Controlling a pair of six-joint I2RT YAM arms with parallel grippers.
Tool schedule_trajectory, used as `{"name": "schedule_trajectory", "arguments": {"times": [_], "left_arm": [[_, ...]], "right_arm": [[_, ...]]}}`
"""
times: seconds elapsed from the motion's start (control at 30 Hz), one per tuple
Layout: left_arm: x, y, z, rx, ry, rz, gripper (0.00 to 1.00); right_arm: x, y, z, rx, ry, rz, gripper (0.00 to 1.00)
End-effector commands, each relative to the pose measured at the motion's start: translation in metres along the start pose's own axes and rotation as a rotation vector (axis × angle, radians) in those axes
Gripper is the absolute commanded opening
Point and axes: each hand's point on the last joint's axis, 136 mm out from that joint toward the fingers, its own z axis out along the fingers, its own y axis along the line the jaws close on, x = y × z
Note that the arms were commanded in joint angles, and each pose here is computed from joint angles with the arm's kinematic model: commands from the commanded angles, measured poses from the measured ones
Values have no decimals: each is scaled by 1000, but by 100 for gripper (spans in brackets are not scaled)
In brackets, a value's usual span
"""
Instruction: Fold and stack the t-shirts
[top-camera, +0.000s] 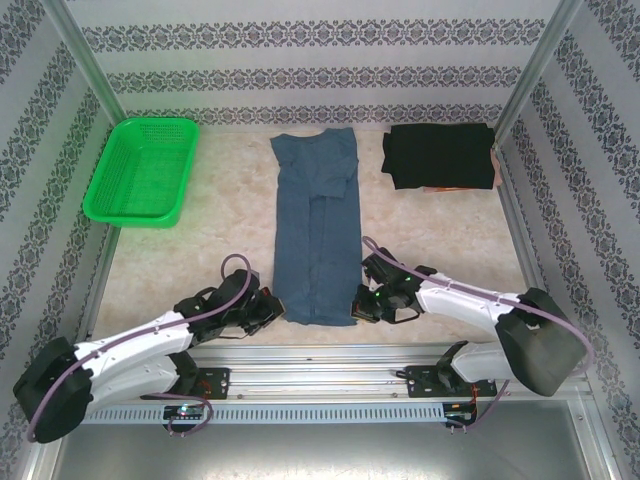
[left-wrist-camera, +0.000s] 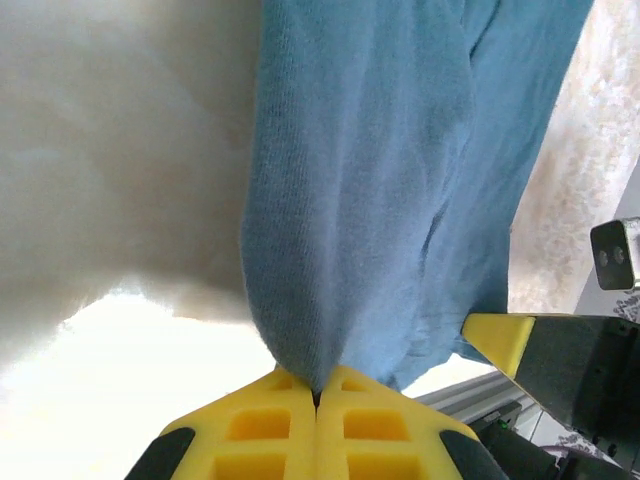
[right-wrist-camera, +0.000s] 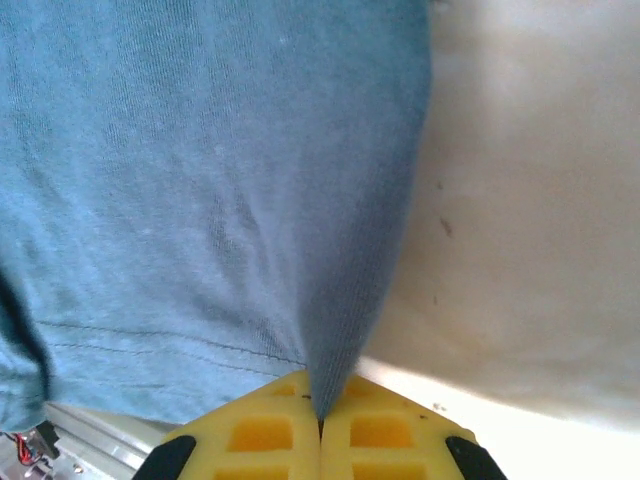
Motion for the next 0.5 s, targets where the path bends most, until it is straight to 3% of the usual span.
{"name": "schedule_trajectory", "arguments": {"times": [0.0, 0.33, 0.47], "left_arm": [[13, 30, -5, -110, 16, 18, 0], [54, 33, -9, -149, 64, 63, 0], [45, 19, -25, -125, 5, 66, 0]], "right_arm": [[9, -1, -15, 10, -5, 16, 0], [51, -7, -25, 1, 36, 74, 0], [46, -2, -39, 25, -3, 55, 0]]}}
